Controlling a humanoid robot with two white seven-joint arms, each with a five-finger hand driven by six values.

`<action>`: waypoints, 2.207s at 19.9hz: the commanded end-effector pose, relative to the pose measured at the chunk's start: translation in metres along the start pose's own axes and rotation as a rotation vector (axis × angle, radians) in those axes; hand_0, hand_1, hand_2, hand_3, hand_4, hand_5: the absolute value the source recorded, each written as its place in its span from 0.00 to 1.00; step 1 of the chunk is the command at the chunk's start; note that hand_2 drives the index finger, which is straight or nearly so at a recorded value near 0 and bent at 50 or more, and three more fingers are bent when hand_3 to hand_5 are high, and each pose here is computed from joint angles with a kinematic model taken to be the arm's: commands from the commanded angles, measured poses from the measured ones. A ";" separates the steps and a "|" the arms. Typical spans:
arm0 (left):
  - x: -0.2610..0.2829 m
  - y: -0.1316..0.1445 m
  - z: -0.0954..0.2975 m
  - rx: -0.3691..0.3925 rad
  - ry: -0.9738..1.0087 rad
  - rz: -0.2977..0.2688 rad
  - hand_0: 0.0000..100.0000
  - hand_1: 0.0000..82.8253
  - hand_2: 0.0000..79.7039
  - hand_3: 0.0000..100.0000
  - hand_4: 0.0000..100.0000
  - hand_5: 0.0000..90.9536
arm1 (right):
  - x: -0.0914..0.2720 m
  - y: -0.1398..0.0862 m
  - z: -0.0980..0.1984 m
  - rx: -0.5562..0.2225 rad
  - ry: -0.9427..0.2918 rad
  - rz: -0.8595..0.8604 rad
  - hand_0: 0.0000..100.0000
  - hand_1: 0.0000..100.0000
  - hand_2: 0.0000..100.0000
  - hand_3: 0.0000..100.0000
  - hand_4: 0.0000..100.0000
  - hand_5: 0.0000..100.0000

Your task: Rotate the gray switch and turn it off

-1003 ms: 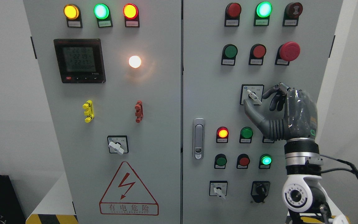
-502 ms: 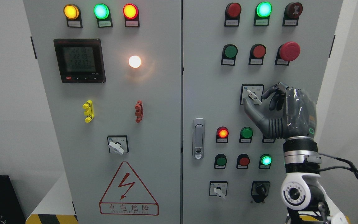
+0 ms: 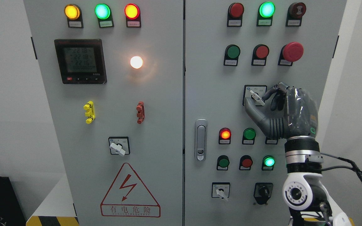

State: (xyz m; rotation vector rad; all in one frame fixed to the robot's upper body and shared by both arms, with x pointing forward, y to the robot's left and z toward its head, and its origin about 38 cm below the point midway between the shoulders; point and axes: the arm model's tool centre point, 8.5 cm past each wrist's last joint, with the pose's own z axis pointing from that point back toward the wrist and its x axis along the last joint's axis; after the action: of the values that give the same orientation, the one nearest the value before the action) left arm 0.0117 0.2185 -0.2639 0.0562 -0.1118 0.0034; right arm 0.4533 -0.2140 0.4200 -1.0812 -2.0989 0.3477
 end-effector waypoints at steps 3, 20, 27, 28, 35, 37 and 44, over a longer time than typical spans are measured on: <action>0.014 0.000 -0.001 0.002 -0.032 0.029 0.12 0.47 0.00 0.00 0.00 0.00 | 0.002 0.002 -0.001 0.006 0.000 0.003 0.09 0.39 0.63 0.91 0.95 1.00; 0.014 0.000 -0.001 0.001 -0.032 0.029 0.12 0.47 0.00 0.00 0.00 0.00 | 0.003 0.000 -0.002 -0.002 0.002 0.014 0.15 0.40 0.65 0.93 0.96 1.00; 0.014 0.000 -0.001 0.001 -0.032 0.029 0.12 0.47 0.00 0.00 0.00 0.00 | 0.003 0.001 -0.002 -0.001 0.001 0.017 0.18 0.42 0.66 0.93 0.96 1.00; 0.014 0.001 -0.002 0.003 -0.032 0.029 0.12 0.47 0.00 0.00 0.00 0.00 | 0.003 0.001 -0.002 0.001 0.001 0.017 0.19 0.42 0.66 0.93 0.96 1.00; 0.014 0.000 -0.001 0.001 -0.031 0.029 0.12 0.47 0.00 0.00 0.00 0.00 | 0.004 0.001 -0.002 0.000 0.002 0.017 0.24 0.44 0.67 0.94 0.97 1.00; 0.014 0.000 -0.001 0.001 -0.032 0.029 0.12 0.47 0.00 0.00 0.00 0.00 | 0.004 0.001 -0.002 0.000 0.002 0.017 0.26 0.44 0.68 0.95 0.97 1.00; 0.014 0.000 -0.001 0.001 -0.032 0.029 0.12 0.47 0.00 0.00 0.00 0.00 | 0.005 0.002 -0.002 0.001 -0.001 0.017 0.31 0.45 0.69 0.96 0.97 1.00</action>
State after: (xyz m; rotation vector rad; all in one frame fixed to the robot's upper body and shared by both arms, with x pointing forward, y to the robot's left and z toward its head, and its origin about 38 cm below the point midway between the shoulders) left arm 0.0117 0.2184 -0.2639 0.0558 -0.1112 0.0034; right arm 0.4539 -0.2107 0.4228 -1.1000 -2.0904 0.3543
